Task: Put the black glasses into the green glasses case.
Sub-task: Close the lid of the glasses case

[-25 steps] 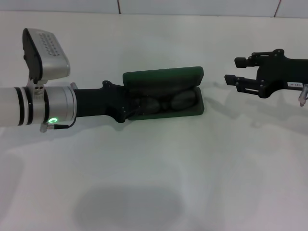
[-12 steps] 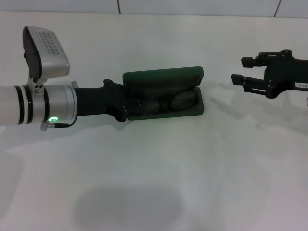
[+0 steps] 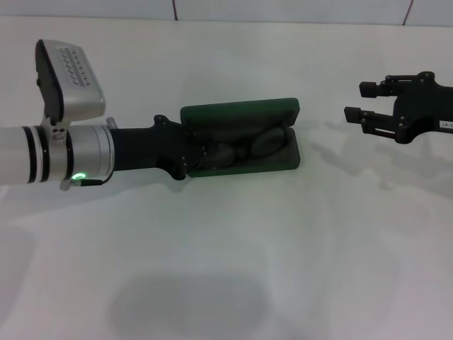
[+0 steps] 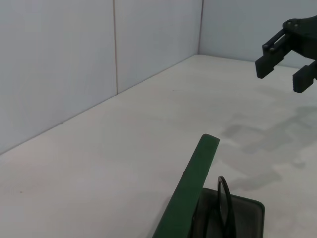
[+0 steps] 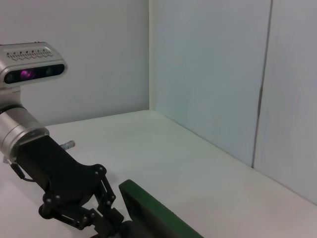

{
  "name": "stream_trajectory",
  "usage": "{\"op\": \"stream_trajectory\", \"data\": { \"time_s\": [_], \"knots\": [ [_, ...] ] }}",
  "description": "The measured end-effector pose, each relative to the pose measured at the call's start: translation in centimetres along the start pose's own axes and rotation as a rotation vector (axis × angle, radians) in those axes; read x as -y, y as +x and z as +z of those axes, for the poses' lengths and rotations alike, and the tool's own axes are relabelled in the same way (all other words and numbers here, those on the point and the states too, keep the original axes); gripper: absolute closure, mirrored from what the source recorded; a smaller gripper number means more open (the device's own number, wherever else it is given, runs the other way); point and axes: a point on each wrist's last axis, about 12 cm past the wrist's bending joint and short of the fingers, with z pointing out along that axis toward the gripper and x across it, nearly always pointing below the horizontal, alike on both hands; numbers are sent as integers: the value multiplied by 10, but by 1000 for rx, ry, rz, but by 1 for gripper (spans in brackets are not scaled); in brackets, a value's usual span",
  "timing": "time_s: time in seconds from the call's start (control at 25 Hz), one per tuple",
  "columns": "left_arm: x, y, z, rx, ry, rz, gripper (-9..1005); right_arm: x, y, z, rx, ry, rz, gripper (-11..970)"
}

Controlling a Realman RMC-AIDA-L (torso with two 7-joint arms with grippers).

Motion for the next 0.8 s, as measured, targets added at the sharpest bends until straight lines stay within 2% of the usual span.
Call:
{"op": "stream_trajectory", "data": {
  "time_s": [0.24,0.8],
  "knots": [
    [0,0,0,5,-1,31,855,0,0,0,1,0,0,473],
    [4,2,-2,32,-4,278,874,-1,-1,0,11,-7,4,472]
  ]
}}
